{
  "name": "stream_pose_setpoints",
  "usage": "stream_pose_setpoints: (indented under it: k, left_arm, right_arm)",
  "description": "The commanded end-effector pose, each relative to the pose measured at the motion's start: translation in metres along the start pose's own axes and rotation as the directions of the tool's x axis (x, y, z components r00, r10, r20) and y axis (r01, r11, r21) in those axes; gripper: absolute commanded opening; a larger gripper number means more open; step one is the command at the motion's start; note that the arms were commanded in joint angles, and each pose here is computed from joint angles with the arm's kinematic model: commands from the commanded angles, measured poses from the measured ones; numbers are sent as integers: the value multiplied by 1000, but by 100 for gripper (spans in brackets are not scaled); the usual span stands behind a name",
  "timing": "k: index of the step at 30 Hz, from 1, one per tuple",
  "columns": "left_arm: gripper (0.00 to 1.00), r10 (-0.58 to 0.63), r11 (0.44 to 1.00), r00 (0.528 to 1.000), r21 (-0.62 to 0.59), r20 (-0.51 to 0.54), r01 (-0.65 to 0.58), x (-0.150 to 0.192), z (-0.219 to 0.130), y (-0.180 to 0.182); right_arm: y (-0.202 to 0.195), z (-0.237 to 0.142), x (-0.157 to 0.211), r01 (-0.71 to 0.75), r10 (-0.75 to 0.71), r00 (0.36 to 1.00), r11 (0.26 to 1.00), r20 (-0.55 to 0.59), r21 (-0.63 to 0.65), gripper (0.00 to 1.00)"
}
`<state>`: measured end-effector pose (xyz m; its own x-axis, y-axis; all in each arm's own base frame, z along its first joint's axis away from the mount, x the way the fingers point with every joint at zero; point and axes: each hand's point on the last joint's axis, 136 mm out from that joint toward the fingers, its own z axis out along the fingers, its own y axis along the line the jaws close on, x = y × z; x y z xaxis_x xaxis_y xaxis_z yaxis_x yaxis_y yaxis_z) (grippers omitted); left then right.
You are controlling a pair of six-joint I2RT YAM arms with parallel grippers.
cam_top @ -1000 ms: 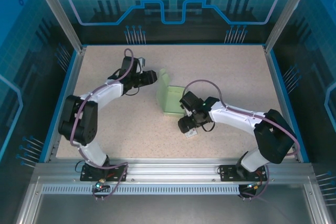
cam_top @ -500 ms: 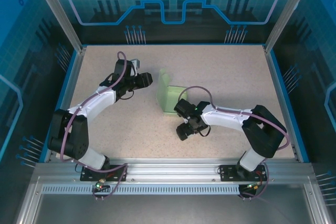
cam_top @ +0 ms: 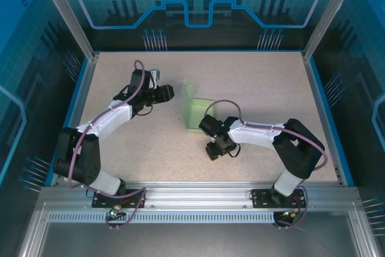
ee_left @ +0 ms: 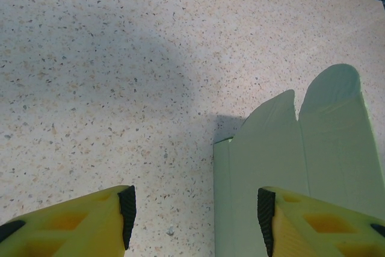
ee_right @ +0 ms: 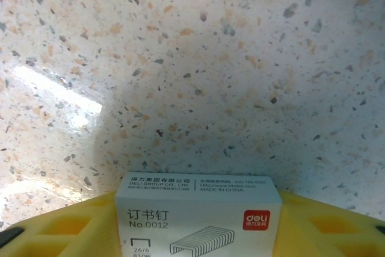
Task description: Fold the paper box
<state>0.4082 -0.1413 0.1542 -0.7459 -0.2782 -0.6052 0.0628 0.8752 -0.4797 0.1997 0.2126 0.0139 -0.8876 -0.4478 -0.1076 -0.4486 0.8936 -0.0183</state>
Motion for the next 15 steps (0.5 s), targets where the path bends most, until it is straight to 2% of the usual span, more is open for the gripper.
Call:
stream_pose_setpoints:
  k: [1, 4, 7, 11, 15]
  left_arm:
    - [58, 17, 1000, 1000, -18, 10, -17, 3, -9, 5]
    - [58, 17, 999, 1000, -27, 19, -17, 6, -14, 7]
    - [60, 5, 999, 999, -52, 40, -2, 9, -22, 17]
    - [62, -35, 997, 997, -61, 67, 39, 9, -32, 29]
    - [65, -44, 997, 996, -61, 83, 49, 9, -41, 33]
  right_arm:
    - [-7, -7, 2, 17, -16, 1000, 999, -8, 44, 57]
    - [-13, -23, -11, 15, -16, 999, 999, 40, 38, 57]
    - [-14, -46, -36, 26, -22, 991, 999, 136, -22, 57]
    - [-3, -73, -82, 91, -48, 961, 985, 274, -147, 57]
    - [1, -85, -123, 179, -108, 926, 969, 361, -171, 57]
